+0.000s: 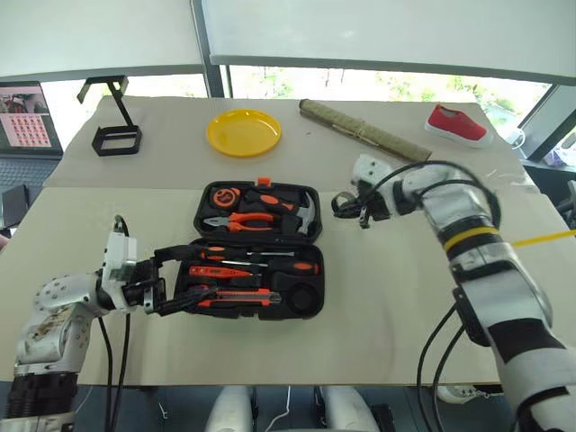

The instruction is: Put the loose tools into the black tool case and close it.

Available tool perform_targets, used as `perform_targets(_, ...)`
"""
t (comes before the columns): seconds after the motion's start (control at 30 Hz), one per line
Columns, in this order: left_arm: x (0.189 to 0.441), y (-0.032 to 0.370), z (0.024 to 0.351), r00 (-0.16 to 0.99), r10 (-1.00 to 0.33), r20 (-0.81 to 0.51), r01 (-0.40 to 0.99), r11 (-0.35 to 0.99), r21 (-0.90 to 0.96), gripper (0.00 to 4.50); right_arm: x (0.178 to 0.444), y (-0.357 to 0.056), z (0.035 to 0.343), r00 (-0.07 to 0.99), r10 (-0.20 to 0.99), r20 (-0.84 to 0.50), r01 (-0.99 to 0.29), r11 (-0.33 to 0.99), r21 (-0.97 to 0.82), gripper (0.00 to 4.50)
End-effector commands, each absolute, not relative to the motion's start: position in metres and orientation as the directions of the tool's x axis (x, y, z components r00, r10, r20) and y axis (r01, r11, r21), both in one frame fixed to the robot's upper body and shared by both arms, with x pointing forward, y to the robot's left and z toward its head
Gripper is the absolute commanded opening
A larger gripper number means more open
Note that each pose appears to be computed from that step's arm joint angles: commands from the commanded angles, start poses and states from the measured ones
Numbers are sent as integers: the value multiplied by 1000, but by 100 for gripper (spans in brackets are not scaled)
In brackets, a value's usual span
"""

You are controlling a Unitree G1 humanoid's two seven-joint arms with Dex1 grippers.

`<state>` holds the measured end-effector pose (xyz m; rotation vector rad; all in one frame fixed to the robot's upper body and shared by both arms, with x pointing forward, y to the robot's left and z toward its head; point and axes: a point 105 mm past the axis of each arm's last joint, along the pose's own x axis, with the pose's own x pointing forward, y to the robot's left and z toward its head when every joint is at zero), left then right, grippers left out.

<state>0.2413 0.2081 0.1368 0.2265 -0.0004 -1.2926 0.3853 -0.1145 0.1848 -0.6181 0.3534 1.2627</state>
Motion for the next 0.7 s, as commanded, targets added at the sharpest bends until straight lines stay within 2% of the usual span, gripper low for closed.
perform_targets(0.03,230,223,132,240,-948,-210,955,191,226,450,325,-79,204,39,843,-537,-993,-25,-111,10)
perform_targets(0.13,225,233,127,240,-941,-240,958,190,215,450,284,-59,186,-69,827,-557,-995,-99,-24,10)
perform_targets(0.23,220,236,125,248,-938,-244,959,202,200,450,261,-41,164,-102,819,-565,-995,-89,50,10)
perform_targets(0.43,215,232,124,248,-940,-234,960,206,189,450,252,-34,141,-87,783,-616,-995,-44,85,10)
perform_targets(0.57,211,230,124,267,-935,-232,956,227,184,450,256,-44,122,-69,716,-694,-996,-6,93,10)
perform_targets(0.7,207,229,124,274,-933,-233,956,237,176,450,253,-51,118,-86,683,-725,-994,-8,110,10)
